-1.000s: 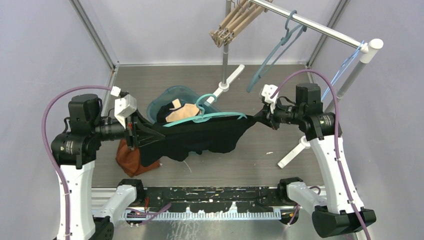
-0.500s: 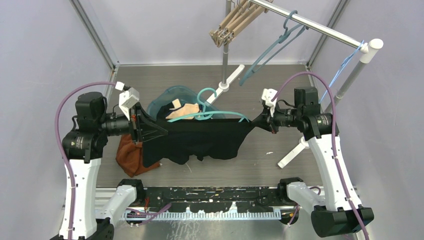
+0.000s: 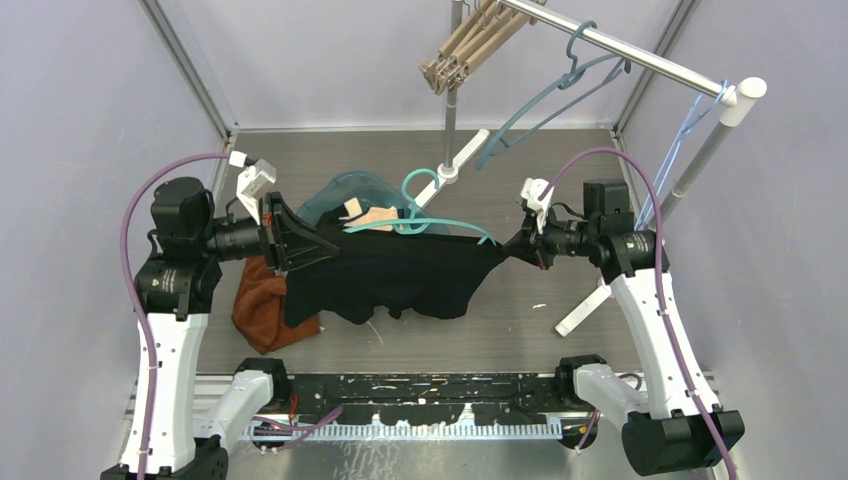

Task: Remove the underwear clipped to the hanger
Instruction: Remove the underwear from the hanger.

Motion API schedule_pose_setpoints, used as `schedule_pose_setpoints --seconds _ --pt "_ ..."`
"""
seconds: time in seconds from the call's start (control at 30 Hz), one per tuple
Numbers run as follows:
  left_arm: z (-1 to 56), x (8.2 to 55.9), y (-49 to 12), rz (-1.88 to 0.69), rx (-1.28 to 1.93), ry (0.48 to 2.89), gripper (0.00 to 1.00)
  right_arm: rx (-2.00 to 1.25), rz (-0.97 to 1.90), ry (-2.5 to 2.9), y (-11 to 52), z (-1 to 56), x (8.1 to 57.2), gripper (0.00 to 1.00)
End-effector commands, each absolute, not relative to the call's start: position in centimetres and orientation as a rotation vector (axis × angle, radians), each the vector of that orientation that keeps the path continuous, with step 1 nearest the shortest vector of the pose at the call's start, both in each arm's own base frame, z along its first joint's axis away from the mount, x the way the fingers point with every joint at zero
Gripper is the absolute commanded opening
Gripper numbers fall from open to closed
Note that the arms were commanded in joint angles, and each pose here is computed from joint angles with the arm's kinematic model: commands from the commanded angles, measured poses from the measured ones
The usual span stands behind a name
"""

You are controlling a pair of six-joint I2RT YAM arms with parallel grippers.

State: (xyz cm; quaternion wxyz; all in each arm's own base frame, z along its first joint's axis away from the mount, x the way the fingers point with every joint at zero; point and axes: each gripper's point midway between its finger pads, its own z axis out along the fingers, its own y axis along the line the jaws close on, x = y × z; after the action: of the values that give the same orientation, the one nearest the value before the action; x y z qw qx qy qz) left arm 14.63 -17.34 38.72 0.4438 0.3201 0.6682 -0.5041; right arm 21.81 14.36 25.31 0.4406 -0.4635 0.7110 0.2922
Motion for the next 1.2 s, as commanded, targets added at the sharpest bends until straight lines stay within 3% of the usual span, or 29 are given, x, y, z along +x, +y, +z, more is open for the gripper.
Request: schedule_pose_setpoints --seconds 0.0,0.4,0.63,0.87,1.17 --pt "41.6 14.7 -17.2 -1.163 0.859 1.510 0.00 -0.990 0.466 1.969 10.3 22.9 24.6 0.01" --pt "42.4 13.8 -17.2 -1.179 0.912 1.469 0.00 -0.883 0.307 2.106 6.3 20.2 25.0 0.01" --pt "42.6 13.9 -17.3 -1.190 0.913 1.456 0.00 -0.957 0.457 2.051 8.3 20.7 23.7 0.01" --pt "43.6 14.5 -17.1 -1.124 0.918 1.430 0.00 -0.951 0.357 2.113 6.8 18.3 24.0 0.01" --pt "43.7 16.4 -16.8 -1.059 0.881 1.429 0.00 -1.067 0.562 1.985 9.7 19.2 21.7 0.01"
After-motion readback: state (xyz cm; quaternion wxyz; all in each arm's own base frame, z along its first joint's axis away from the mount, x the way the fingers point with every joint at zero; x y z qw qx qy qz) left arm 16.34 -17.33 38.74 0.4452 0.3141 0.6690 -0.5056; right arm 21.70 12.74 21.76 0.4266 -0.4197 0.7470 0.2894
